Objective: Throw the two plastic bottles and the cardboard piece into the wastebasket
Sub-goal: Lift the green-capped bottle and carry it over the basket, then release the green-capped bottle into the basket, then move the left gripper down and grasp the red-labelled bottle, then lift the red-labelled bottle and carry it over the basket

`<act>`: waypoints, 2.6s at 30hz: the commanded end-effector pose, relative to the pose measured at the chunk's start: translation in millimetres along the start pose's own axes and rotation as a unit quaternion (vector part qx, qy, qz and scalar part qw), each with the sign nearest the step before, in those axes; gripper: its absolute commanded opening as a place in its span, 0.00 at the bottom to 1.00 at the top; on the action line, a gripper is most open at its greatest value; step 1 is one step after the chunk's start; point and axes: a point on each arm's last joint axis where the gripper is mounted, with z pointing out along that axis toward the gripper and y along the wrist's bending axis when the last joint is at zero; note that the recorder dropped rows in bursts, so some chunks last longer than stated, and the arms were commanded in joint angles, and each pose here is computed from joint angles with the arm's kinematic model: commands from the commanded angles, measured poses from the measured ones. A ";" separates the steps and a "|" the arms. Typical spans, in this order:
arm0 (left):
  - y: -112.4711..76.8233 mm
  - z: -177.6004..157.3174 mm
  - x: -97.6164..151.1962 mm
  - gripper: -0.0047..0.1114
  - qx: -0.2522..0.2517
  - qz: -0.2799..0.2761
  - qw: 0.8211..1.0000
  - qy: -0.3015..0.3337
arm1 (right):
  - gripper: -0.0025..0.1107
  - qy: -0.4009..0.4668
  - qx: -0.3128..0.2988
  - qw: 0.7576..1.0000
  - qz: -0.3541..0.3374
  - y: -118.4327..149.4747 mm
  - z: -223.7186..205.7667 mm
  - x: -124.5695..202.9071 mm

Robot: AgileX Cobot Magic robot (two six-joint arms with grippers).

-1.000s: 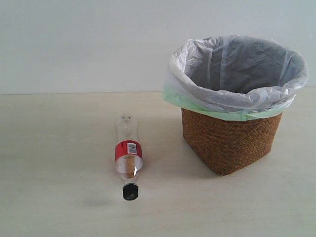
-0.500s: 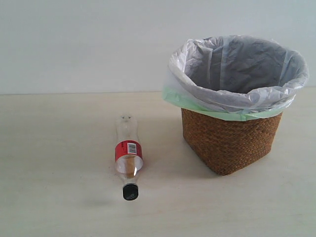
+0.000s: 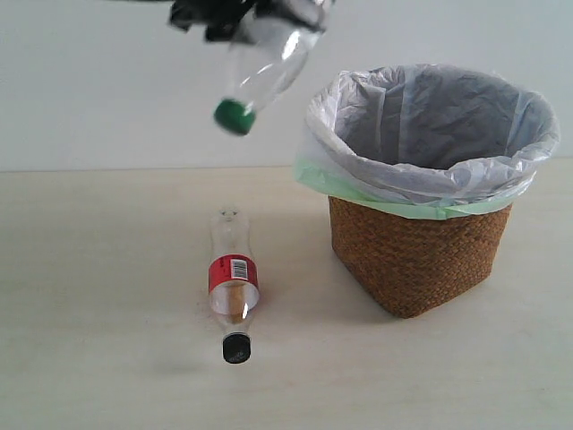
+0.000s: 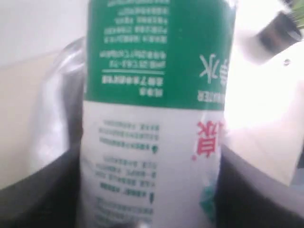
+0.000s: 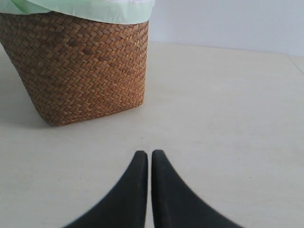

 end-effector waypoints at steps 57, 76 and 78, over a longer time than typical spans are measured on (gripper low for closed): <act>139.9 116.2 171.1 0.69 -0.290 -0.175 0.919 0.201 | 0.02 -0.005 0.003 1.000 0.000 -0.4 -0.4 -0.7; 148.6 92.1 164.9 0.07 -0.356 -0.118 0.893 0.249 | 0.02 -0.005 0.003 1.000 0.000 -0.4 -0.4 -0.7; 146.8 72.1 151.5 0.07 -0.408 -0.090 0.876 0.240 | 0.02 -0.005 0.003 1.000 0.000 -0.4 -0.4 -0.7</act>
